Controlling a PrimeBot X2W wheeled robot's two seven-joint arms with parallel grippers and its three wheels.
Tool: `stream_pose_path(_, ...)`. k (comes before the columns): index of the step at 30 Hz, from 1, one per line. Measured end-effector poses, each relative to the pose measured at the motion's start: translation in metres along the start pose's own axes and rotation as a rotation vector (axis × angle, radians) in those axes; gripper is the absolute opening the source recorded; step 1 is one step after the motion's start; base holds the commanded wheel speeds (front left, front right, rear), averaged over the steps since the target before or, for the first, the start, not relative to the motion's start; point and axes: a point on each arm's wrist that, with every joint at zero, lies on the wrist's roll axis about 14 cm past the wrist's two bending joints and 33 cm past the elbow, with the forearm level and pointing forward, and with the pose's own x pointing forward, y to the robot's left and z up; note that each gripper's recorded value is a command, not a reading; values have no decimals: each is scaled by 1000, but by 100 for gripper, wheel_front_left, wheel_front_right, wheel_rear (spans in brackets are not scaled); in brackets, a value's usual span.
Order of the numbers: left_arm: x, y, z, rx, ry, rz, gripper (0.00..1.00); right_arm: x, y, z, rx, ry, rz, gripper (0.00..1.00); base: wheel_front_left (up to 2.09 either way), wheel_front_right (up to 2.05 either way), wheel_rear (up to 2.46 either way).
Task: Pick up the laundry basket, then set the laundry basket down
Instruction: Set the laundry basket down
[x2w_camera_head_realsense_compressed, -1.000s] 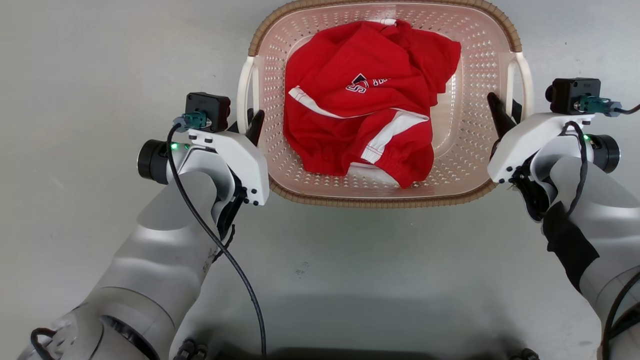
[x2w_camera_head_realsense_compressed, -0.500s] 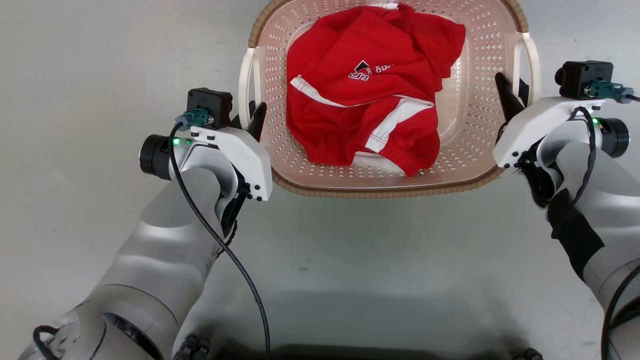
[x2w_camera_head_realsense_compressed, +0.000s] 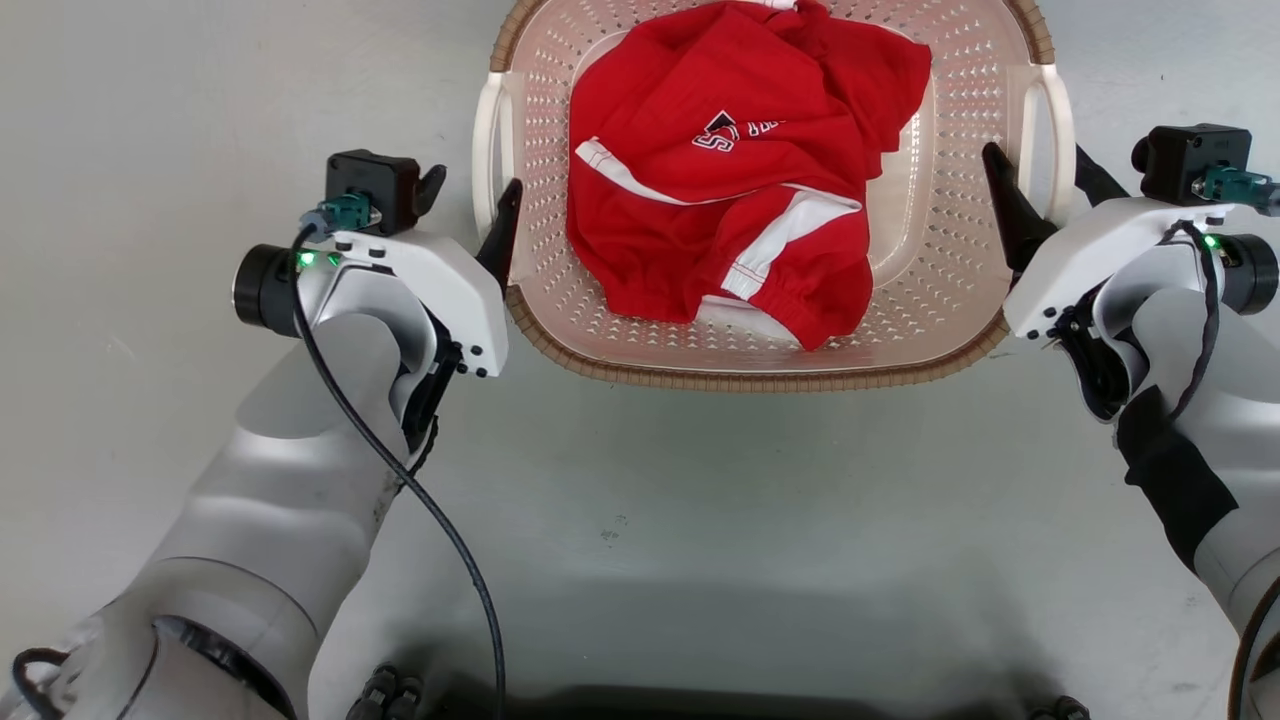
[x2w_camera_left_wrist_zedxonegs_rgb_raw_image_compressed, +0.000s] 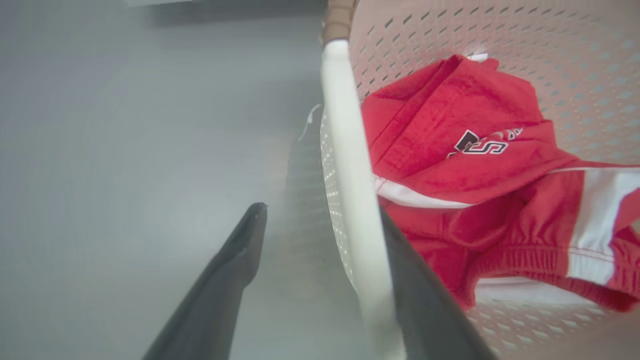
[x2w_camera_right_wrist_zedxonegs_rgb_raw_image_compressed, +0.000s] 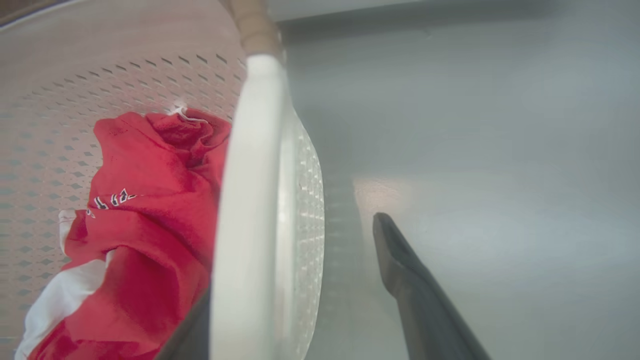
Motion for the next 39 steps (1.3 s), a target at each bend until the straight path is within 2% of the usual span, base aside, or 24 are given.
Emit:
stream_pose_path(11,2,5,19,-21,-63,7,100,0,8,4,2,-11,32,100,0,0,0)
stream_pose_path(23,1,9,18,-33,-69,28,100,0,26,6,35,-23,90,100,0,0,0)
stream_pose_path(39,-6,8,25,-25,-89,31,100,-7,30,13,11,-29,92,100,0,0,0)
